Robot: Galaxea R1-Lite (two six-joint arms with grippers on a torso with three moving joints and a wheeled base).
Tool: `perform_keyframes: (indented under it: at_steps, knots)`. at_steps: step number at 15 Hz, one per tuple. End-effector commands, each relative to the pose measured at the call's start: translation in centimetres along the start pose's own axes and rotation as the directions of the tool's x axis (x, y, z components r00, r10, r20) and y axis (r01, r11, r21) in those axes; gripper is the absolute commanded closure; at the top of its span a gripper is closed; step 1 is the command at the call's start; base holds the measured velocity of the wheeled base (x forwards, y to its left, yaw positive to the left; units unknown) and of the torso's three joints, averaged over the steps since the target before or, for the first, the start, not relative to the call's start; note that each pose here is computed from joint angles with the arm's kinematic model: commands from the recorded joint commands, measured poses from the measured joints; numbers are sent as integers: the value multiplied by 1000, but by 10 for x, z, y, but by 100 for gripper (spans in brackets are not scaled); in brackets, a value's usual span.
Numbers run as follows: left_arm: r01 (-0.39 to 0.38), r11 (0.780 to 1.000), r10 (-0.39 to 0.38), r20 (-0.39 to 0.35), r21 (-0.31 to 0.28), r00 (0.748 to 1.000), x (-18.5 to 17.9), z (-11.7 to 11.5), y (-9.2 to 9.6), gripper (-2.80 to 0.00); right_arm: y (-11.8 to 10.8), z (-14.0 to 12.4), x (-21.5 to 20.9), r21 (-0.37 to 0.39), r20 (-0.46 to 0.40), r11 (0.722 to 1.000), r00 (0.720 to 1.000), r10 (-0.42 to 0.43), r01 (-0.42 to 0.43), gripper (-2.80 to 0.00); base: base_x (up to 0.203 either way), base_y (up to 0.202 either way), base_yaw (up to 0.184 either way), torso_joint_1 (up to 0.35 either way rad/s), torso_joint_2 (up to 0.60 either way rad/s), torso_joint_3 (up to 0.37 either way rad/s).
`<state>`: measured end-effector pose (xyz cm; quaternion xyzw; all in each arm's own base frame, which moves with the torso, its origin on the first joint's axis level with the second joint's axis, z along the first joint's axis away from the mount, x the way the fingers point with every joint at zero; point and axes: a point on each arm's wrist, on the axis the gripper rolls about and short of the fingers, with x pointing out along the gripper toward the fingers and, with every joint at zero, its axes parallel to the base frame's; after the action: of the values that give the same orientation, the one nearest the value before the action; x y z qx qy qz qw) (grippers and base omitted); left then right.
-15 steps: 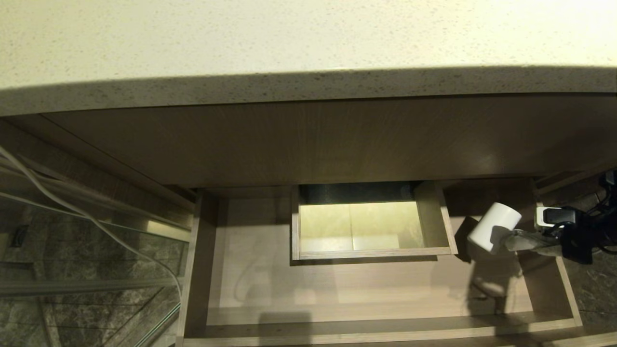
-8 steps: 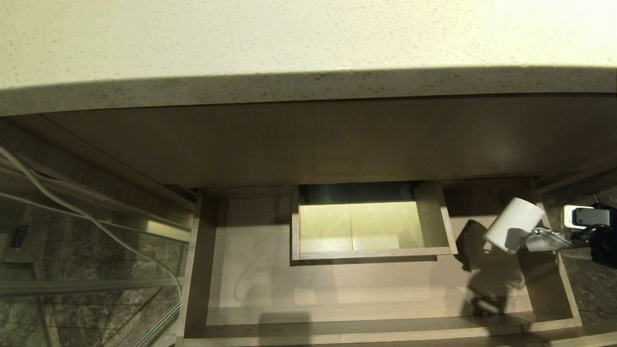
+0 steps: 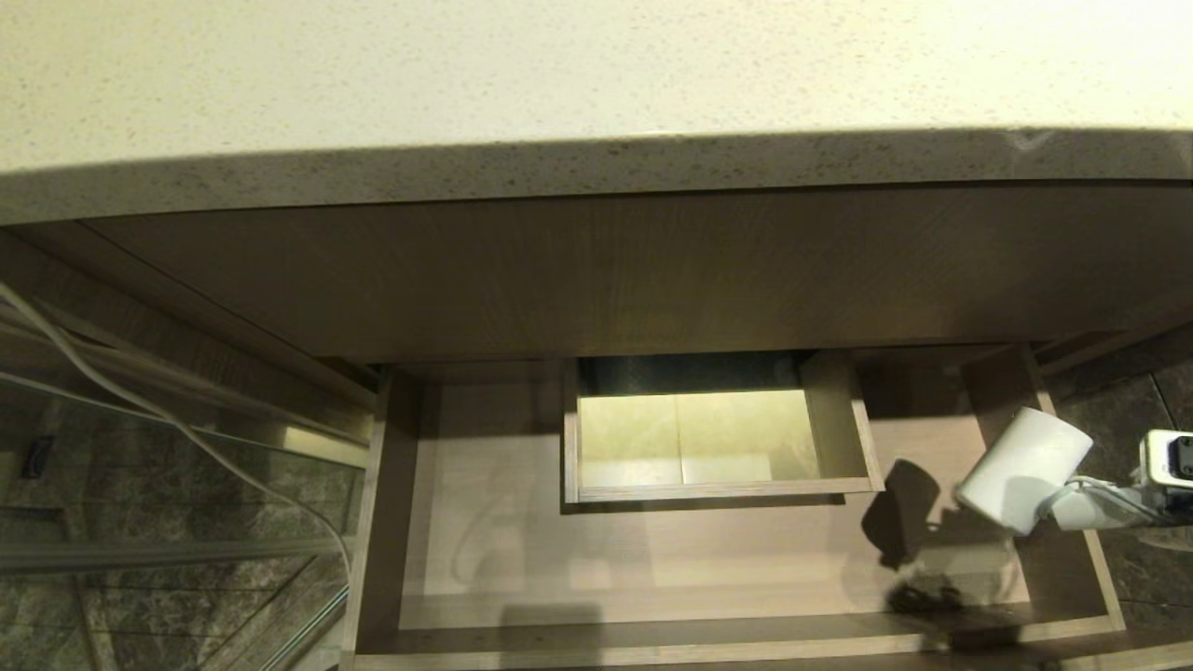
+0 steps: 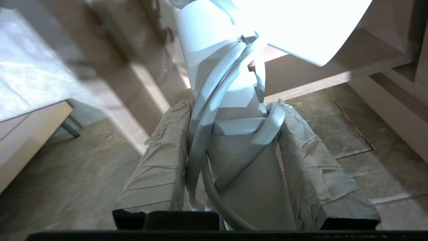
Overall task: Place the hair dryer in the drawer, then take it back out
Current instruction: Take the hairdryer out, then place it on the countertop
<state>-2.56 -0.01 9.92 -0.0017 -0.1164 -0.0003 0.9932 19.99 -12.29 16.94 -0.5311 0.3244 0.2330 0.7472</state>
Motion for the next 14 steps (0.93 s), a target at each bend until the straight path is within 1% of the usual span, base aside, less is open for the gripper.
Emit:
perform_keyframes:
  at_steps: [1,3,5,7,9,11,13,14]
  knots:
    - [0,1000,0,-37,-1,999,1,-11,0,0,8,13,-30,-29,-4,998,999,-52,51,0,0,0,0,0,0,0]
    - [0,1000,0,-37,-1,999,1,-11,0,0,16,22,-48,-33,-4,997,998,-64,63,0,0,0,0,0,0,0]
    - [0,1000,0,-39,-1,999,1,-11,0,0,23,31,-69,-50,-3,993,994,-109,109,0,0,0,0,0,0,0]
    - [0,1000,0,-39,-1,999,1,-11,0,0,32,39,-83,-54,25,991,993,-119,120,0,0,0,0,0,0,0]
    - [0,1000,0,-39,-1,999,1,-11,0,0,42,44,-88,-44,88,993,991,-104,109,0,0,0,0,0,0,0]
    - [0,1000,0,-39,-1,999,1,-11,0,0,50,47,-92,-41,105,992,988,-114,119,0,0,0,0,0,0,0]
    - [0,1000,0,-39,-1,999,1,-11,0,0,50,47,-93,-46,113,991,986,-122,128,0,0,0,0,0,0,0]
    - [0,1000,0,-39,-1,999,1,-11,0,0,50,47,-92,-47,131,991,984,-119,126,0,0,0,0,0,0,0]
